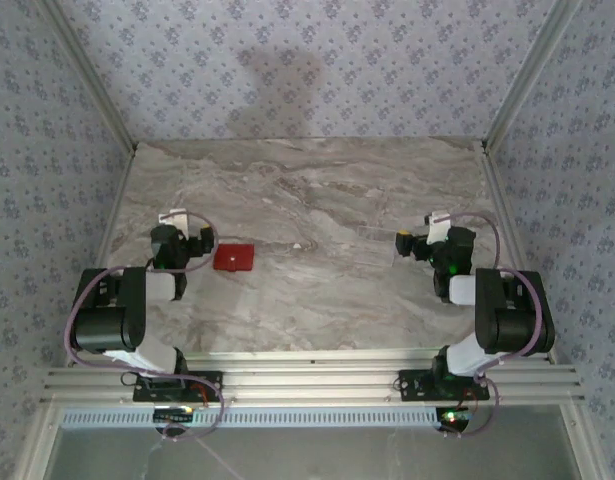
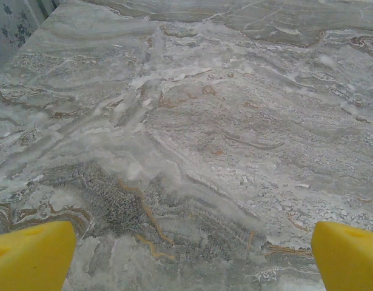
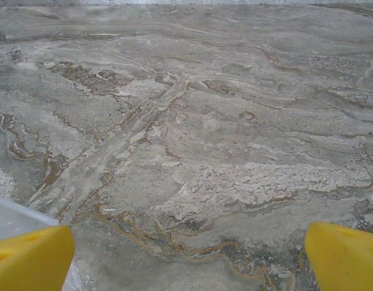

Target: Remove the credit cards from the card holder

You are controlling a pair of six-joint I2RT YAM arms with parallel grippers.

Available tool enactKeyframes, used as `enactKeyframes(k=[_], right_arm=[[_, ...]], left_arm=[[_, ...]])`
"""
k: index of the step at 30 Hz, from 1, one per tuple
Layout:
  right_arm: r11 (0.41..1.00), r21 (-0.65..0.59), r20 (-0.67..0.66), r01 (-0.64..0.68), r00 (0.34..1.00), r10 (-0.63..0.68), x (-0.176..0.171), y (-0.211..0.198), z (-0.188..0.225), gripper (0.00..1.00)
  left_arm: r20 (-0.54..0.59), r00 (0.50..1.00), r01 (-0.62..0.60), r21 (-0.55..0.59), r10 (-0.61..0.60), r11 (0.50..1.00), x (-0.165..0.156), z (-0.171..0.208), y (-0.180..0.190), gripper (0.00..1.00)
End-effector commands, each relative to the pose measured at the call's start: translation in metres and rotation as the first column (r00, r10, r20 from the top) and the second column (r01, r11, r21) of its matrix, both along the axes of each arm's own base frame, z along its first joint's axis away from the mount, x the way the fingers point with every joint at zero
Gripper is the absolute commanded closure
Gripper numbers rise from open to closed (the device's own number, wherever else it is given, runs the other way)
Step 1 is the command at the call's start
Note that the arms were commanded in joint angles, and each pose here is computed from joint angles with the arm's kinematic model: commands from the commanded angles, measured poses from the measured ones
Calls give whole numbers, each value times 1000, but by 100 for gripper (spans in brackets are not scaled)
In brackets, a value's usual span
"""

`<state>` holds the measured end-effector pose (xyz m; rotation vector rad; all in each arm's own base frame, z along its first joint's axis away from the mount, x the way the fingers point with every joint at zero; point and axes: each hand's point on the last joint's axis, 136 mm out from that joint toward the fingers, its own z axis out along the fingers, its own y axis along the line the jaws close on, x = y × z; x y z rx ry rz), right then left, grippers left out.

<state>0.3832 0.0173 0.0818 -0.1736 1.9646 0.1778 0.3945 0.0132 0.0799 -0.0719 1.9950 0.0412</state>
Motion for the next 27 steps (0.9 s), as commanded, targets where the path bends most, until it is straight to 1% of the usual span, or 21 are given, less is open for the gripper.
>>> enactKeyframes(k=[1, 27], right_arm=[[1000, -9, 34, -18, 999, 19, 0, 1, 6, 0], [1000, -4, 31, -18, 999, 18, 0, 1, 6, 0]], left_arm=[[32, 999, 13, 3, -13, 1000, 4, 9, -1, 0], [32, 999, 14, -2, -14, 1000, 4, 9, -1, 0]])
